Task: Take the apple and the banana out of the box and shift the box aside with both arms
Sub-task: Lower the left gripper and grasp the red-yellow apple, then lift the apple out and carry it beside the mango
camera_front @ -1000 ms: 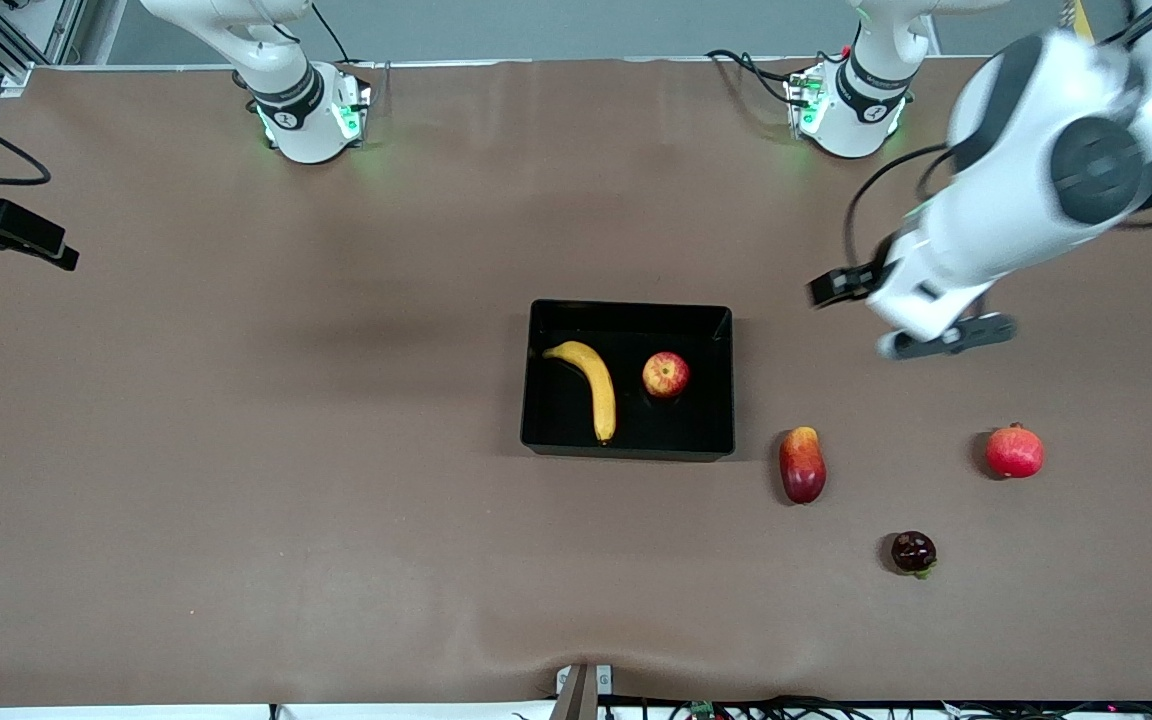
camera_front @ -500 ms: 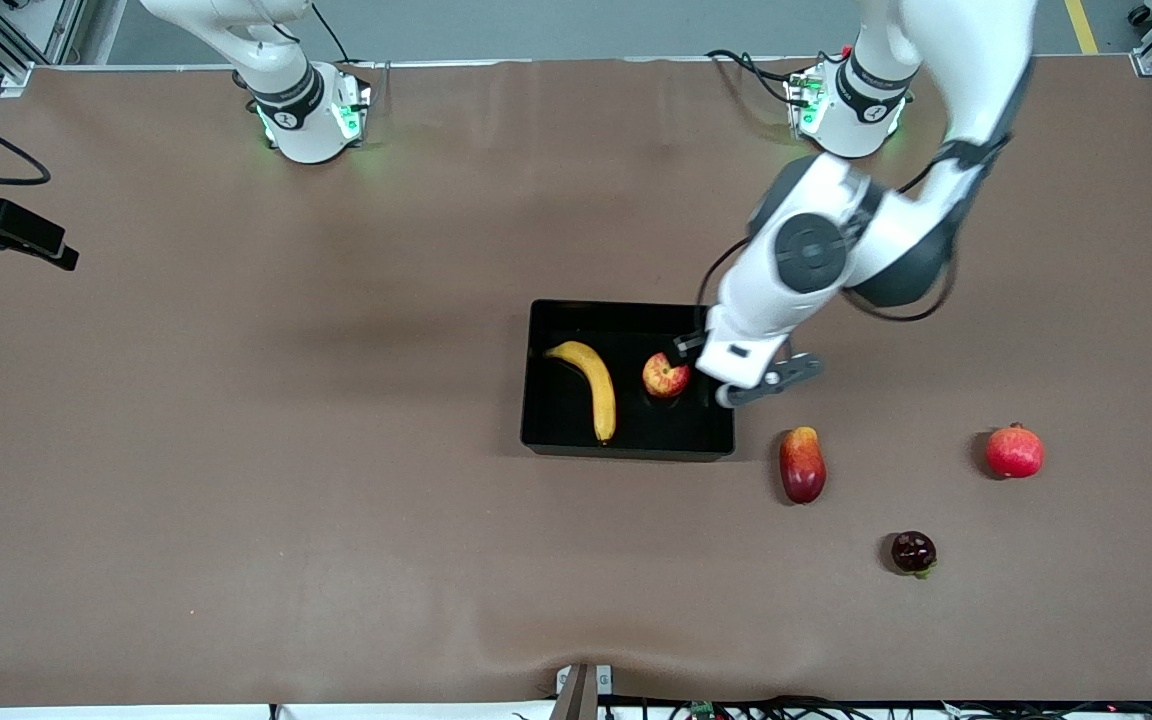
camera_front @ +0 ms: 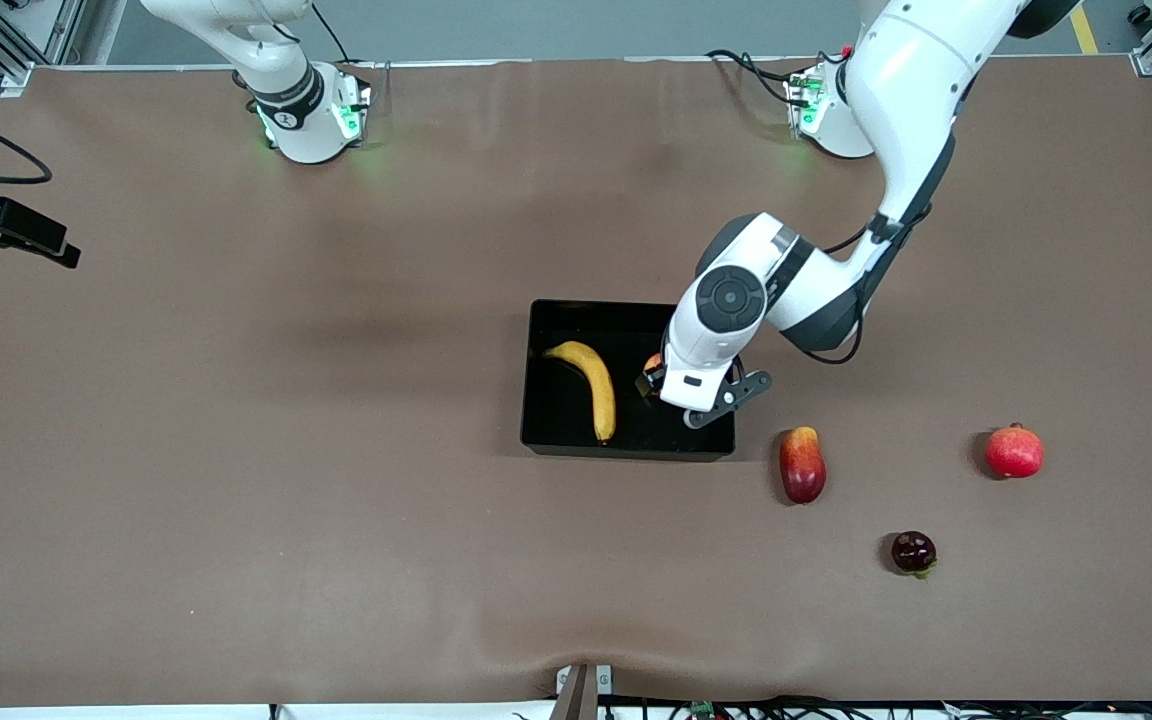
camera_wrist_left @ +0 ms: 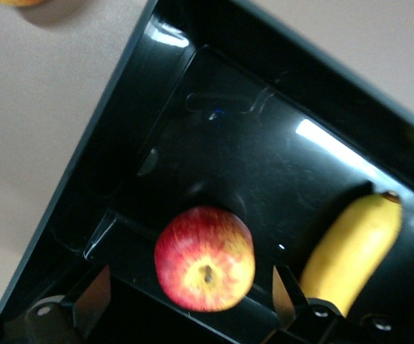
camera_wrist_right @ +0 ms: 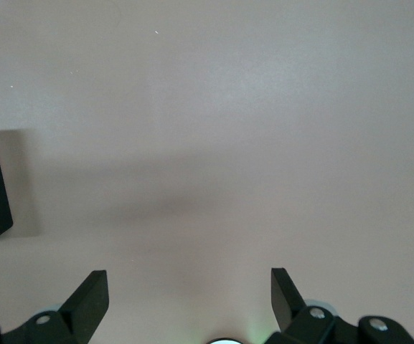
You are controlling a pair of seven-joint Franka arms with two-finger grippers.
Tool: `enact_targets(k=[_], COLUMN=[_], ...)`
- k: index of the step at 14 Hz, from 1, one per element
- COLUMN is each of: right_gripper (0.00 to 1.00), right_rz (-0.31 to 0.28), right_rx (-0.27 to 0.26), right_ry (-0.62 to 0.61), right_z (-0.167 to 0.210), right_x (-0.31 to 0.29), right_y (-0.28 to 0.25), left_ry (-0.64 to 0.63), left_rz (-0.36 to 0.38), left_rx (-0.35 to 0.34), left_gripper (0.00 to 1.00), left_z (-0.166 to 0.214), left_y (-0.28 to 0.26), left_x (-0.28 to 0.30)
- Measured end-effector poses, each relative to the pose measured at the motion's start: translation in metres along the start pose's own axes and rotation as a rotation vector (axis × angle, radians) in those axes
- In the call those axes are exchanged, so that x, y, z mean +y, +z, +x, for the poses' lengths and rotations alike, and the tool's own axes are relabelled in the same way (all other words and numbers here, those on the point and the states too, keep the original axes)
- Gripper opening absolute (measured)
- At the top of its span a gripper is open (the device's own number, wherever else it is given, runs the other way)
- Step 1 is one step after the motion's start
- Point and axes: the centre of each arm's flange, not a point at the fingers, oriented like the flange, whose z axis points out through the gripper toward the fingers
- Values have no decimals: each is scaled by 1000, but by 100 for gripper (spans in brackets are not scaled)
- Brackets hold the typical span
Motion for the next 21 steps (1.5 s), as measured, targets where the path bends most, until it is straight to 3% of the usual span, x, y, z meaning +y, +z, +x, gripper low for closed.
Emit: enact_targets(k=[8, 11, 14, 16, 21], right_gripper=[100, 100, 100, 100, 100], right_rz=[0, 0, 0, 0, 0], right_rx=[0, 0, 0, 0, 0], right_ry=[-1, -3, -3, -2, -2], right_z=[0, 0, 0, 0, 0], right_x=[0, -1, -1, -1, -1], right_y=[0, 0, 0, 0, 0], left_ry=[-13, -4, 23, 59, 170], left_rz=[-8, -5, 2, 18, 54], left_rx=[-30, -29, -14, 17, 102], left_gripper=[100, 74, 74, 74, 74], left_z=[-9, -13, -10, -6, 19], left_y=[46, 48, 39, 8, -133], left_x=[10, 12, 13, 13, -22])
